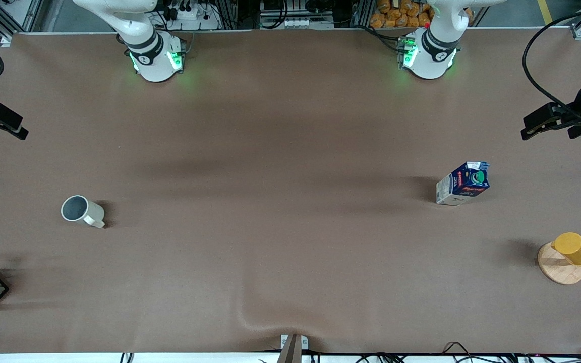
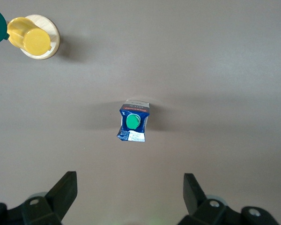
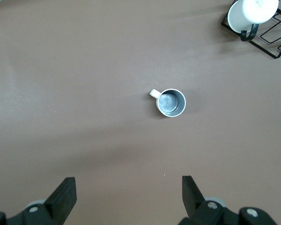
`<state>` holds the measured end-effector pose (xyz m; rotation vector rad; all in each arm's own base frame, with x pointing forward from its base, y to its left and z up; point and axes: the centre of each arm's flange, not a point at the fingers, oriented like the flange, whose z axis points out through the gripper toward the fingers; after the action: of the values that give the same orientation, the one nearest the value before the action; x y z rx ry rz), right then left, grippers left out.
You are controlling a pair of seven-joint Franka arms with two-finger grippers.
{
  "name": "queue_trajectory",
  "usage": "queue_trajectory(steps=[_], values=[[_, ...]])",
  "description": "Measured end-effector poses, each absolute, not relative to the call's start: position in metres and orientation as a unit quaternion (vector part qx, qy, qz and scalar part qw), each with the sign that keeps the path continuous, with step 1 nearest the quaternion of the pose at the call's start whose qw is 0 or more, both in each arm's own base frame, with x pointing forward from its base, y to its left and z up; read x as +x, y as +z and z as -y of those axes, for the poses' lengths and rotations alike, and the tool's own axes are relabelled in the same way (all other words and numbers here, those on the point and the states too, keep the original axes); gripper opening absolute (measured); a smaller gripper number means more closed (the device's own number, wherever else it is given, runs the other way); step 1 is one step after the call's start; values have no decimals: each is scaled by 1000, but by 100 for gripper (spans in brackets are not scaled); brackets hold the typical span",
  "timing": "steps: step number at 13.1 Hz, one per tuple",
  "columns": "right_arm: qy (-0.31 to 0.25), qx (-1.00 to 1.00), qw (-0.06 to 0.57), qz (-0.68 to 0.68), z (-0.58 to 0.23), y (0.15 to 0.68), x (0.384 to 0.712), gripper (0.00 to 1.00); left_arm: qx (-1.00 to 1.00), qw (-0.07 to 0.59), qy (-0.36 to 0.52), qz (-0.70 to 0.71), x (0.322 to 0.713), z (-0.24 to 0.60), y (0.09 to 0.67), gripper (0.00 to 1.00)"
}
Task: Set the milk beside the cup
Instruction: 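Reach the left gripper to the milk carton while the right gripper reaches the mug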
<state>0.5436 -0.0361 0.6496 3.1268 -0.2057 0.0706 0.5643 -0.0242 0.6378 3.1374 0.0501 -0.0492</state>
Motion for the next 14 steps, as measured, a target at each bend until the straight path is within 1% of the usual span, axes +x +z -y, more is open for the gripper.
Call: queue_trajectory(steps=[3, 5, 8, 11, 14], values=[[12, 998, 4, 64, 36, 647, 542, 100, 1000, 2, -17, -16, 564, 24, 636, 100], [9, 998, 4, 59, 37, 645, 542, 100, 1000, 1, -29, -8, 566, 24, 625, 100], [7, 999, 3, 52, 33, 643, 543, 100, 998, 2, -57, -5, 577, 25, 589, 100], [-6, 999, 3, 47, 28, 630, 549, 100, 999, -5, -46, -2, 583, 28, 557, 100], [-23, 999, 2, 39, 22, 601, 566, 100, 999, -15, -34, 1, 572, 44, 524, 100]])
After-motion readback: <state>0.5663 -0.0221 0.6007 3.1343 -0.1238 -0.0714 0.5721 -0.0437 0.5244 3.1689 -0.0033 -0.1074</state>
